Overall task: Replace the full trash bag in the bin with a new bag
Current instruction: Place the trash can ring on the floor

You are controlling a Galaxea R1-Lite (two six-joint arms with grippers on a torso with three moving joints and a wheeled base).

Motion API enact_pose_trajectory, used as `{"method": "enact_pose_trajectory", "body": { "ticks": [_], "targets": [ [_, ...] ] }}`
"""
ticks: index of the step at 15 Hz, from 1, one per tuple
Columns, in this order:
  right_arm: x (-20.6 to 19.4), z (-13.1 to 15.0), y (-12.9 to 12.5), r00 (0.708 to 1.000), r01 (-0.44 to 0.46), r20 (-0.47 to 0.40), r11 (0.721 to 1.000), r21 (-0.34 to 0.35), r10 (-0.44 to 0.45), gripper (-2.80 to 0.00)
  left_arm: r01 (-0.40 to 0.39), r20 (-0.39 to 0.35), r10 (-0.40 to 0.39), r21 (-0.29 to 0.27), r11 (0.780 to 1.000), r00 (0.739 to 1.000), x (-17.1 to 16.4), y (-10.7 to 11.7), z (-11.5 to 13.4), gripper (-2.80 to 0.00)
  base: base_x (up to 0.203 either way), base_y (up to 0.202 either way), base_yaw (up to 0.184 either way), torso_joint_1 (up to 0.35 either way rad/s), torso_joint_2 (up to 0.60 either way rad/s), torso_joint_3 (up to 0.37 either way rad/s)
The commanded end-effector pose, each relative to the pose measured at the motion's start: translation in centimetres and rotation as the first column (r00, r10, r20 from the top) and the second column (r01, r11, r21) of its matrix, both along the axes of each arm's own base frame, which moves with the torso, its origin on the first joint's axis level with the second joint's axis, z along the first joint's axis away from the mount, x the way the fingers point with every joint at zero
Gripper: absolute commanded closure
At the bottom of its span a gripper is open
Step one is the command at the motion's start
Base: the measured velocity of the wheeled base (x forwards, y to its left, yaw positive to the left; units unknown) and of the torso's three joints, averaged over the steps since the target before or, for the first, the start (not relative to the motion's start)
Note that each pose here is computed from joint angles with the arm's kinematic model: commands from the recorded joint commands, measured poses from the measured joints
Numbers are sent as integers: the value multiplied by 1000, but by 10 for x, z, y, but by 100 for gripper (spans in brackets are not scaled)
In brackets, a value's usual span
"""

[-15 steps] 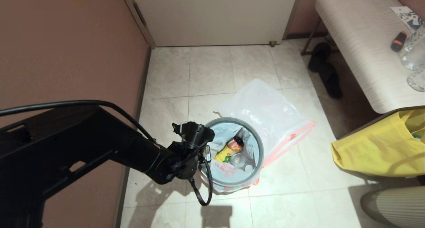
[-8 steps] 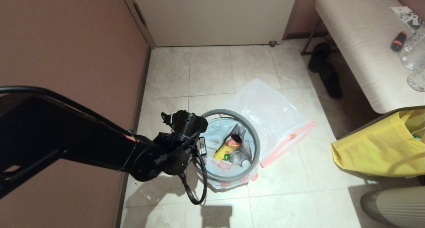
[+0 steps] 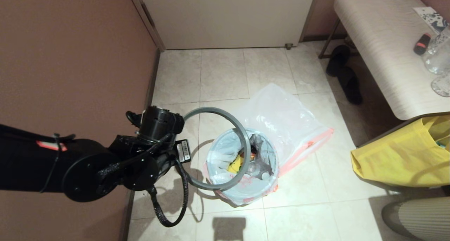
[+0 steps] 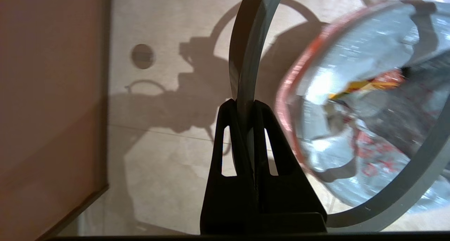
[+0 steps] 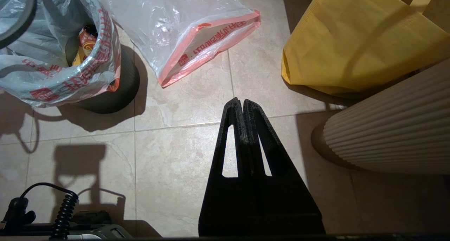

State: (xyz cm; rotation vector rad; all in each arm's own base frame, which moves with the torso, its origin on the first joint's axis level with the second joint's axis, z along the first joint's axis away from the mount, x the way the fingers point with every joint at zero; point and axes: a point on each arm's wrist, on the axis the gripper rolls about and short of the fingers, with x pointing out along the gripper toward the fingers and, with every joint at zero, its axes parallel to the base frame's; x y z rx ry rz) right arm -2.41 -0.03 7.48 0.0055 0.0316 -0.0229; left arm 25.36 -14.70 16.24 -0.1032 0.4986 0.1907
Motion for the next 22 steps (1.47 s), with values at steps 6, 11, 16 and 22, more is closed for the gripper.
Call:
{"method": "enact_pose_trajectory", "body": {
  "ticks": [6,11,16,22],
  "targets": [
    [0,0,0,1000,0,-1,1000,0,0,0,-240,53,245,-80,967,968,-32,99,21,0,0,0,0,0,0,0],
    [0,0,0,1000,0,-1,1000,0,0,0,-273,-112,263,-82,958,958,-31,124,-18,0,0,0,0,0,0,0],
    [0,0,0,1000,0,-1,1000,0,0,0,-263,-245,251,-19,965,937,3,111,-93,0,0,0,0,0,0,0],
    [0,0,0,1000,0,-1,1000,0,0,0,-278,-341,320,168,946,884,33,117,-201,0,0,0,0,0,0,0]
  ]
}}
